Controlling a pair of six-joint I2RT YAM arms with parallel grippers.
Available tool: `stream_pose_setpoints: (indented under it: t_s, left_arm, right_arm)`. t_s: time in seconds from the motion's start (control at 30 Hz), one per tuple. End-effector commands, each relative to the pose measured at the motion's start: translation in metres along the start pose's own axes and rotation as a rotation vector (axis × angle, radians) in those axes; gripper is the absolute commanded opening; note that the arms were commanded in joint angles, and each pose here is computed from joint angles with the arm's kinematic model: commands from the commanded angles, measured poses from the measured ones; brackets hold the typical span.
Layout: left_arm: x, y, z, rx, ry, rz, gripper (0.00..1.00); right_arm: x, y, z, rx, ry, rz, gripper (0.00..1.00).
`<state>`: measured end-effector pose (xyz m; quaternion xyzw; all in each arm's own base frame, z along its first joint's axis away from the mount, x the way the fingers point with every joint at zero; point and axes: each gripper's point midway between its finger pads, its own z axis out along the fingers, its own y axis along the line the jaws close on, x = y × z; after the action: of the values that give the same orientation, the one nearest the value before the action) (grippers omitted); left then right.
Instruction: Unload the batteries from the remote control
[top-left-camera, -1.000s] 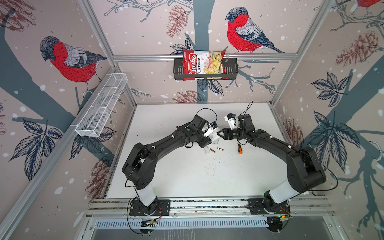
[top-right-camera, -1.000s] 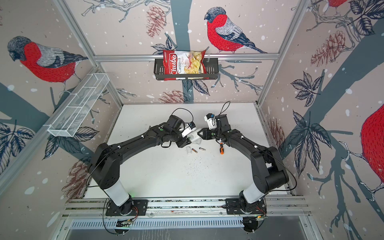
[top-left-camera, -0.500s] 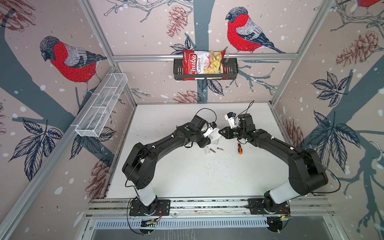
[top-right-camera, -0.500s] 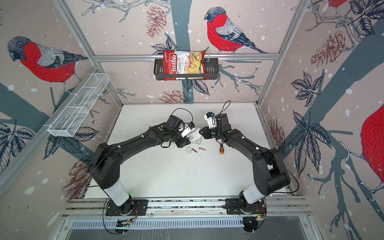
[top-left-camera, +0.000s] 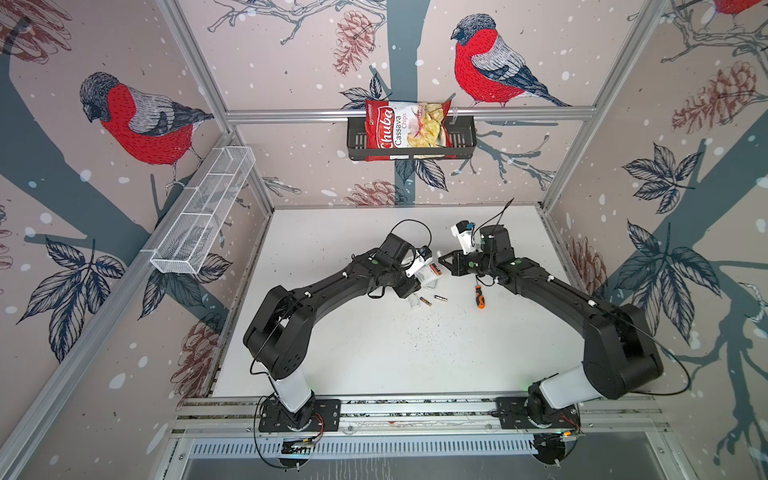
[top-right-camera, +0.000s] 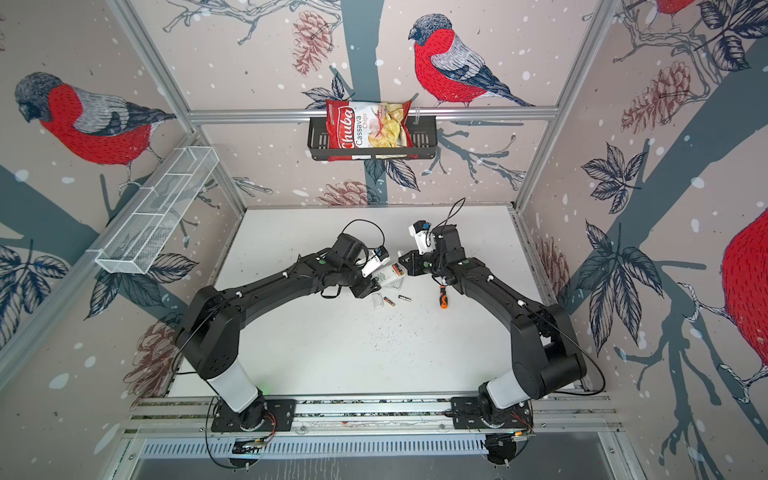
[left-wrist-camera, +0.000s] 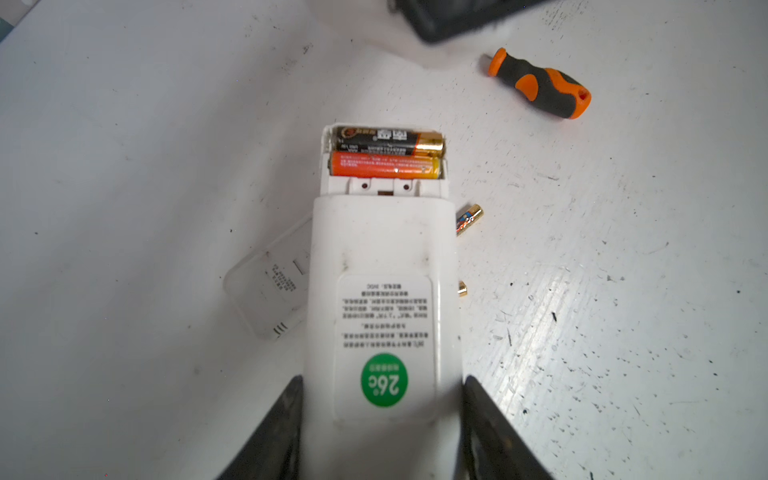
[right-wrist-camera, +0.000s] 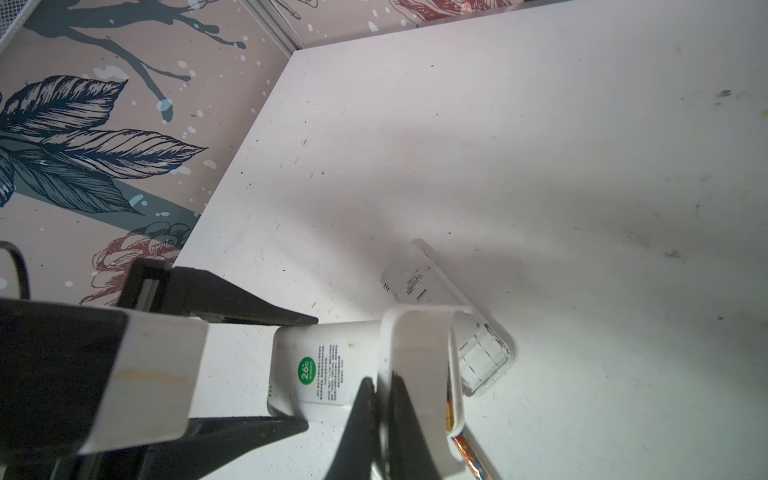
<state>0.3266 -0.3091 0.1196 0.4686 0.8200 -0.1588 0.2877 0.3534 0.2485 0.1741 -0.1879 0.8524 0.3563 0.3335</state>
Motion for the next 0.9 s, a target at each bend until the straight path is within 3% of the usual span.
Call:
stream_pose_setpoints:
  t_s: [0.0,0.3,0.73,0.87]
  left_arm:
    - [-0.004,-0.001,0.002,-0.007,-0.024,0.003,0.32]
    - [-0.002,0.019,0.012,-0.062,-0.004,0.002,0.31]
    - [-0.032,0.069,0.061,-0.102,0.069,0.115,0.30]
    - [-0.034,0.084,0.077,-0.108,0.070,0.131,0.30]
  right_arm:
    - [-0.010,-0.010,-0.002,0.043,-0.046,0.006,0.10]
    - [0.014,-0.079,0.004,0.255,-0.018,0.125,0.10]
    - [0.048,-0.124,0.029,0.384,0.084,0.158,0.09]
    - [0.053,-0.131,0.030,0.404,0.093,0.162,0.16]
